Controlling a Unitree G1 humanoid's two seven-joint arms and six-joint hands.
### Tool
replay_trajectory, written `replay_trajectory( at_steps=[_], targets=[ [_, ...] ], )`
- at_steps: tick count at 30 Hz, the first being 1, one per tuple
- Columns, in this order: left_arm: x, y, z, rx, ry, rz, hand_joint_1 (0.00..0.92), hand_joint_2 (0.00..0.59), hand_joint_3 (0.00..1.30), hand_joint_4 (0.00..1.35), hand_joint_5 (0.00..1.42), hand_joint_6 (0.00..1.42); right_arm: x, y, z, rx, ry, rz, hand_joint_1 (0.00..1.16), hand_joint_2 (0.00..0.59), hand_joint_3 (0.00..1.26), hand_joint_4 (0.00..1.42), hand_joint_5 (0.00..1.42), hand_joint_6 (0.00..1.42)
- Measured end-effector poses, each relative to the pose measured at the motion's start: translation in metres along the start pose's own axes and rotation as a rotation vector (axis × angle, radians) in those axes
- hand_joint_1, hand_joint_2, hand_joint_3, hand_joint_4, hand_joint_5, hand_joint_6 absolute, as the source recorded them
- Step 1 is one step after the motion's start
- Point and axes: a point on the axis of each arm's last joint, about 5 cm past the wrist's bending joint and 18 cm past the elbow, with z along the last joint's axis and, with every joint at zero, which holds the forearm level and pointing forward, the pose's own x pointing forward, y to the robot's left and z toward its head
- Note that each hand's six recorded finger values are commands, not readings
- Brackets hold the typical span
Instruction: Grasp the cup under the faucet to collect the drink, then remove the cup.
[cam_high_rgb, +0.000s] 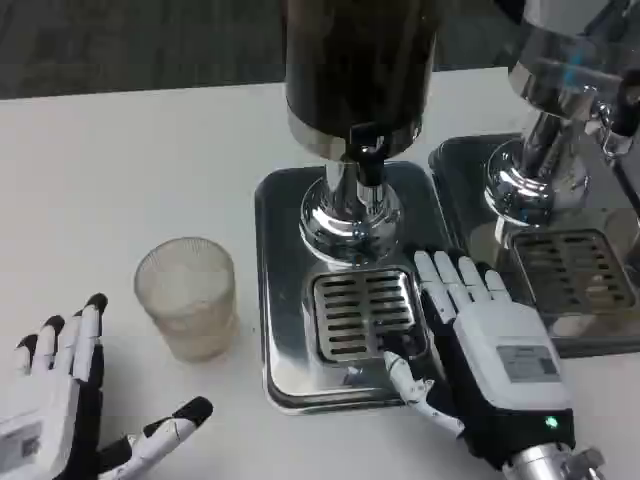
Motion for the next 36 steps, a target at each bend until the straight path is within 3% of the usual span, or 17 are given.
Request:
replay_trajectory(
  at_steps=[7, 13, 21, 27, 32, 36],
  targets=[
    [0.0, 0.0, 0.0002, -0.001, 0.0, 0.0, 0.0, 0.06, 0.0, 0.0, 0.0, 0.0, 0.0, 0.0, -0.0004, 0.003, 0.002, 0.009, 0.15, 0.467, 0.0, 0.0, 0.0, 0.0],
    [0.0, 0.0, 0.0004, 0.007, 0.003, 0.002, 0.0, 0.023, 0.0, 0.0, 0.0, 0.0, 0.0, 0.0001, -0.0006, 0.004, 0.003, 0.011, 0.15, 0.467, 0.0, 0.0, 0.0, 0.0],
    [0.004, 0.004, 0.0087, -0.023, -0.02, 0.058, 0.0, 0.004, 0.0, 0.0, 0.0, 0.0, 0.002, -0.0019, -0.003, -0.002, -0.001, 0.02, 0.15, 0.467, 0.0, 0.0, 0.0, 0.0],
    [0.02, 0.014, 0.0026, -0.064, -0.02, 0.118, 0.0, 0.0, 0.0, 0.0, 0.0, 0.0, 0.004, -0.0004, 0.0005, -0.003, 0.004, 0.015, 0.15, 0.469, 0.0, 0.0, 0.0, 0.0],
    [0.035, 0.019, -0.0043, -0.118, -0.057, 0.158, 0.0, 0.0, 0.0, 0.0, 0.0, 0.0, 0.004, 0.0018, 0.005, 0.007, 0.034, 0.008, 0.14, 0.471, 0.0, 0.0, 0.0, 0.0],
    [0.046, 0.016, -0.0083, -0.208, -0.077, 0.149, 0.0, 0.0, 0.0, 0.0, 0.0, 0.0, 0.002, 0.0029, 0.0054, 0.009, 0.057, 0.007, 0.14, 0.472, 0.0, 0.0, 0.0, 0.0]
  ],
)
